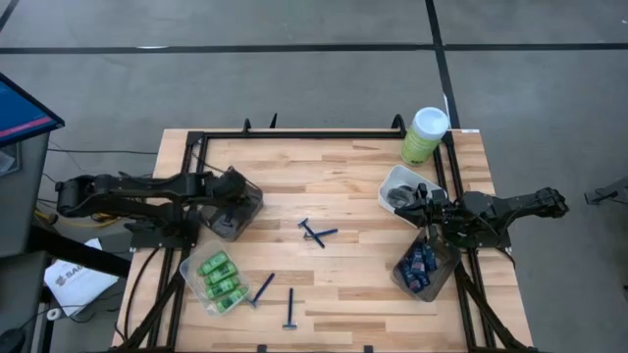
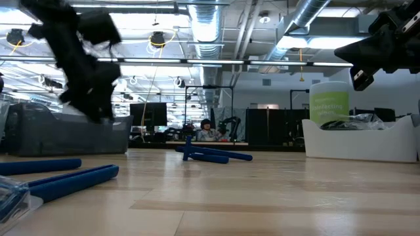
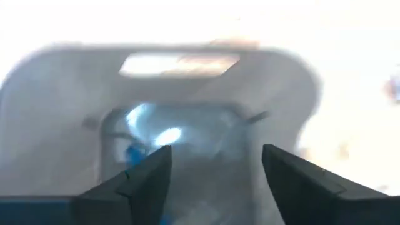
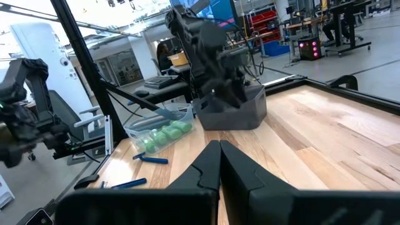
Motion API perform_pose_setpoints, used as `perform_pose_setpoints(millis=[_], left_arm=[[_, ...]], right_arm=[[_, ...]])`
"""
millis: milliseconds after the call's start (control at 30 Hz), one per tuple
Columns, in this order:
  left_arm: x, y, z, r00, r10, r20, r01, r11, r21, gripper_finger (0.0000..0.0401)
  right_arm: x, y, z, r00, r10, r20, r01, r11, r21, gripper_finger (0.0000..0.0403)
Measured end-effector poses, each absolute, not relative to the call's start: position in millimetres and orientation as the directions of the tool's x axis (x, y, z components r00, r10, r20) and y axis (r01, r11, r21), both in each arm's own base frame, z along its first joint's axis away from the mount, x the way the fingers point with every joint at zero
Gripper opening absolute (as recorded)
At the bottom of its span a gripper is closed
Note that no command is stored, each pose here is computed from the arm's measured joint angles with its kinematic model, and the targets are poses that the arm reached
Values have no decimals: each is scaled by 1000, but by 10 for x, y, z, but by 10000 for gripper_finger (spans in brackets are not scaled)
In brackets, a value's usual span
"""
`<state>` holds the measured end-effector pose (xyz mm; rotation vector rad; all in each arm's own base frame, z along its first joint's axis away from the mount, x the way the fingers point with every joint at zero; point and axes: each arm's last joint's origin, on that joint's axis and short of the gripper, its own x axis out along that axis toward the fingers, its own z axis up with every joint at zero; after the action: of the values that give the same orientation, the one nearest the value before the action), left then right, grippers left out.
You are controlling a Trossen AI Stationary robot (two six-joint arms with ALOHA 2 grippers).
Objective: Pick & Place Travel size toiletries
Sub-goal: Put the blue razor into the left black bin
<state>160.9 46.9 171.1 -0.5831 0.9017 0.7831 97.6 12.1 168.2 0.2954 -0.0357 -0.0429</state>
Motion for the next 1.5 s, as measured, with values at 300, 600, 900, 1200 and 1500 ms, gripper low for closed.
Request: perform_pose_setpoints(millis=[300, 600, 900, 1200, 1500], left_arm=[[2069, 373, 2553, 757, 340, -559, -501, 850, -161, 241], [2712, 116, 2562, 884, 127, -451, -161, 986, -40, 250], [3171, -77, 2016, 878, -38, -478, -1, 997, -81, 253], [3270, -155, 1600, 850, -58, -524, 14, 996, -87, 252], [3117, -165, 1410, 861, -31, -507, -16, 996, -88, 239]], right_arm=[[976, 121, 1682, 998, -47, 29, 37, 956, 292, 0], [976, 122, 1682, 999, -47, 29, 36, 956, 292, 0], [976, 121, 1682, 998, -47, 29, 36, 956, 292, 0], [976, 121, 1682, 998, -47, 29, 36, 956, 292, 0], [976, 121, 1682, 998, -47, 29, 36, 956, 292, 0]])
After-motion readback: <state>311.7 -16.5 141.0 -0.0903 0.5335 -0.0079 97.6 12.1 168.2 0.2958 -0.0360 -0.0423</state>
